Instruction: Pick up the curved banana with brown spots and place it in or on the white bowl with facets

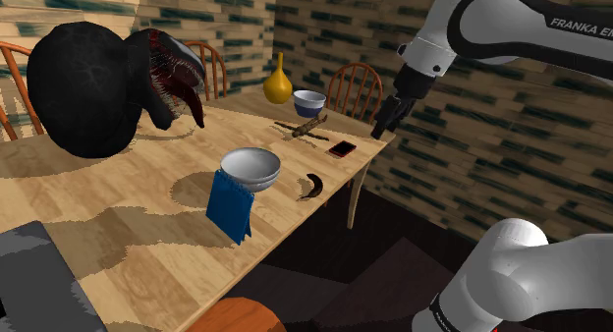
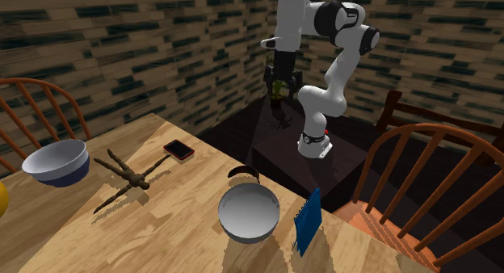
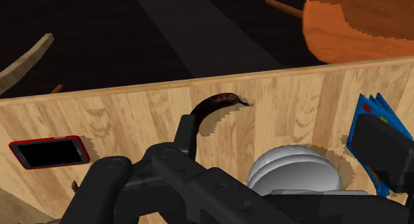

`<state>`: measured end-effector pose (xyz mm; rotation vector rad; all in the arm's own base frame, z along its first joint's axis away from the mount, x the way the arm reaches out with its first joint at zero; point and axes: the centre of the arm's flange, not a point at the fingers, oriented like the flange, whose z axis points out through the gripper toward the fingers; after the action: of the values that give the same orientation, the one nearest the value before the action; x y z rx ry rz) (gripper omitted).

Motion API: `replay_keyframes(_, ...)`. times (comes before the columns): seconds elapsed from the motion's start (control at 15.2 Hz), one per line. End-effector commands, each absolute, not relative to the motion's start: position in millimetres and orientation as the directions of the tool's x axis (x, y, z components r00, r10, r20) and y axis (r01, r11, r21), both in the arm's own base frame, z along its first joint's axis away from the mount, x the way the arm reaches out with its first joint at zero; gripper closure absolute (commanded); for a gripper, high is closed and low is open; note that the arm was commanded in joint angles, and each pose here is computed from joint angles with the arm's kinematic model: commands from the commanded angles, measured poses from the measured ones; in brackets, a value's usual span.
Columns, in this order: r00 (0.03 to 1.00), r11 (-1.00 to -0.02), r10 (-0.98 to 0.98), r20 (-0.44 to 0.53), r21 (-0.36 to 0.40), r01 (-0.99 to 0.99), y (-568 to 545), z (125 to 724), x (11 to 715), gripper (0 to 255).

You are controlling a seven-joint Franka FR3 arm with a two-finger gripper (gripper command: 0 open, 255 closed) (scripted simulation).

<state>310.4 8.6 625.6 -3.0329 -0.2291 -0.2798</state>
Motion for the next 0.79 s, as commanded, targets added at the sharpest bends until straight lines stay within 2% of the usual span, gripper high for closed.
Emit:
replay_keyframes(0.0, 0.972, -0.985, 0.141, 0.188, -0.073, 0.157, 9, 626, 310, 0)
replay_keyframes(0.73, 0.980, -0.984, -0.174, 0.095, -0.053, -0.169, 29, 519, 416, 0)
